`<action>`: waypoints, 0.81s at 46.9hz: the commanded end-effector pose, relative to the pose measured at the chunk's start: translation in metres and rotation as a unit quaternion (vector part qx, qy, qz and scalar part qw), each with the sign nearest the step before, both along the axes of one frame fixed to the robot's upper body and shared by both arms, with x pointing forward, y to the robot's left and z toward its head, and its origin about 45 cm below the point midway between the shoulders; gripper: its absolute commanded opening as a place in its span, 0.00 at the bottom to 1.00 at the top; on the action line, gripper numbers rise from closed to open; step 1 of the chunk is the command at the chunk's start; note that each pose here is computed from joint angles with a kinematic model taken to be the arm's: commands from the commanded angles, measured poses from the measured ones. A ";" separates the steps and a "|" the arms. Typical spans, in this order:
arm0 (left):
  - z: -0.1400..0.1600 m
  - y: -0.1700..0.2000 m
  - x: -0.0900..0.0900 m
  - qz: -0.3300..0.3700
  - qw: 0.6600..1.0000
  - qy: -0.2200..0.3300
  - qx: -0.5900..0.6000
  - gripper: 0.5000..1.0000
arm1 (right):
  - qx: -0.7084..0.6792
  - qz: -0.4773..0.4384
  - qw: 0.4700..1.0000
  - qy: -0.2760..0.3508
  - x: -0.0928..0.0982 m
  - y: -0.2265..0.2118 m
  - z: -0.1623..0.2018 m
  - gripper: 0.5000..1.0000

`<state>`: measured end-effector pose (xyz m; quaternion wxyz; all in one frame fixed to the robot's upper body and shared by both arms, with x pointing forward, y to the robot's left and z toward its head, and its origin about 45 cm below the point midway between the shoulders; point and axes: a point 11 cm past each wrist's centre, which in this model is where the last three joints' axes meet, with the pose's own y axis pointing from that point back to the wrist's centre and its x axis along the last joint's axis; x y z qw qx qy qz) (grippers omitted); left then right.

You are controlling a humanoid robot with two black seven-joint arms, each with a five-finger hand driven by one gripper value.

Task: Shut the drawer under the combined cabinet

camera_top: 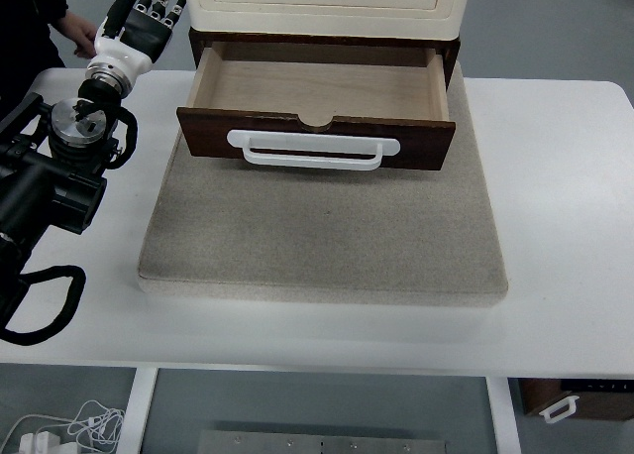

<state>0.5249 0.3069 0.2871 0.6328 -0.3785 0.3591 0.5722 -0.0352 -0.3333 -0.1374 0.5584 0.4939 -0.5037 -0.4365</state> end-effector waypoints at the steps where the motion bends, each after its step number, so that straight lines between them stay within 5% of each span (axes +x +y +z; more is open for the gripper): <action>1: 0.000 0.000 0.000 0.001 1.000 0.000 -0.001 1.00 | 0.000 0.000 1.000 0.000 0.000 0.000 0.000 0.90; 38: 0.044 0.033 0.005 0.028 0.998 -0.050 0.026 1.00 | 0.000 0.000 1.000 0.000 0.000 0.000 0.000 0.90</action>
